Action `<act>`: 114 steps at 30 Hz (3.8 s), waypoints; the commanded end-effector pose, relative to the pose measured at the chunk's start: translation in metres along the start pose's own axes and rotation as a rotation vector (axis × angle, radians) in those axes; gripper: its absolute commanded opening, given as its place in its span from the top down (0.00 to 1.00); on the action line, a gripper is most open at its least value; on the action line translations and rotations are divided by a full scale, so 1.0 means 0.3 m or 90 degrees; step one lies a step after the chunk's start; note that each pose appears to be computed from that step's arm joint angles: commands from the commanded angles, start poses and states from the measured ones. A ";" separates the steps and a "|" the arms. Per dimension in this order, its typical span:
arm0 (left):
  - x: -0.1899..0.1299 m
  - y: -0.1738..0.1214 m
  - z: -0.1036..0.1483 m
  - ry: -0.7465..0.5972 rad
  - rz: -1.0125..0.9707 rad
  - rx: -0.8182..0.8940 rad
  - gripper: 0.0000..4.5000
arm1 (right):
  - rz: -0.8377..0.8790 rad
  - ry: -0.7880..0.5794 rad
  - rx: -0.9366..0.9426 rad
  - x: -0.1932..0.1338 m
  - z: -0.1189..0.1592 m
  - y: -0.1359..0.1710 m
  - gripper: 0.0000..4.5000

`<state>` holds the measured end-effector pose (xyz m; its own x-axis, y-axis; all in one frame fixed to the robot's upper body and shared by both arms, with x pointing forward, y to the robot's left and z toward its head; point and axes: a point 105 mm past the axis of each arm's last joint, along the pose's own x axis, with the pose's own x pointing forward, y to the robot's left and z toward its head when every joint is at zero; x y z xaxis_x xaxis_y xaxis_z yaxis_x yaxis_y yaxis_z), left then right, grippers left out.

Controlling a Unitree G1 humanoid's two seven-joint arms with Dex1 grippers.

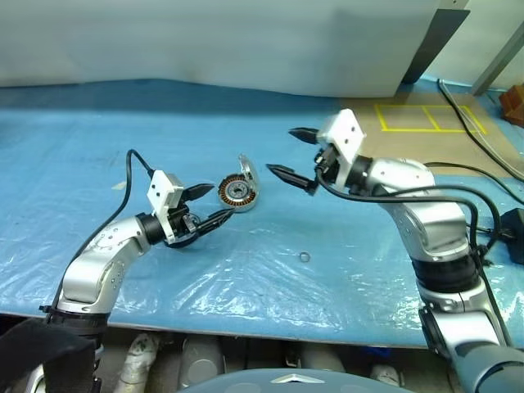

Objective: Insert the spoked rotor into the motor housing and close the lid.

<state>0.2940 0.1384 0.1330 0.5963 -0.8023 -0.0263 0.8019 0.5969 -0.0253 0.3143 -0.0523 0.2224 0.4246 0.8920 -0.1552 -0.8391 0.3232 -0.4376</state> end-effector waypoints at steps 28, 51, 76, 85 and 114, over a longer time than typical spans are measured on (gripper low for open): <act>-0.114 -0.021 -0.136 -0.013 0.071 -0.025 0.00 | 0.424 0.208 -0.154 0.413 -0.138 0.084 0.01; -0.042 -0.021 -0.145 -0.009 0.023 -0.012 0.00 | 0.387 0.338 -0.227 0.338 -0.329 0.054 0.01; -0.030 -0.044 -0.144 -0.019 0.026 -0.021 0.00 | 0.467 0.360 -0.371 0.259 -0.401 0.084 0.54; -0.036 -0.049 -0.145 -0.014 0.021 -0.022 0.00 | 0.662 0.231 -0.595 0.061 -0.334 0.173 0.54; -0.055 -0.096 -0.132 0.001 0.037 -0.040 0.00 | 0.666 0.125 -0.862 0.144 -0.329 0.138 0.54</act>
<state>0.2607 0.1379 0.0816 0.6520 -0.7557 -0.0623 0.7473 0.6543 -0.1161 0.3327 -0.0309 0.1031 0.0374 0.4618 -0.8862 -0.0175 -0.8864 -0.4626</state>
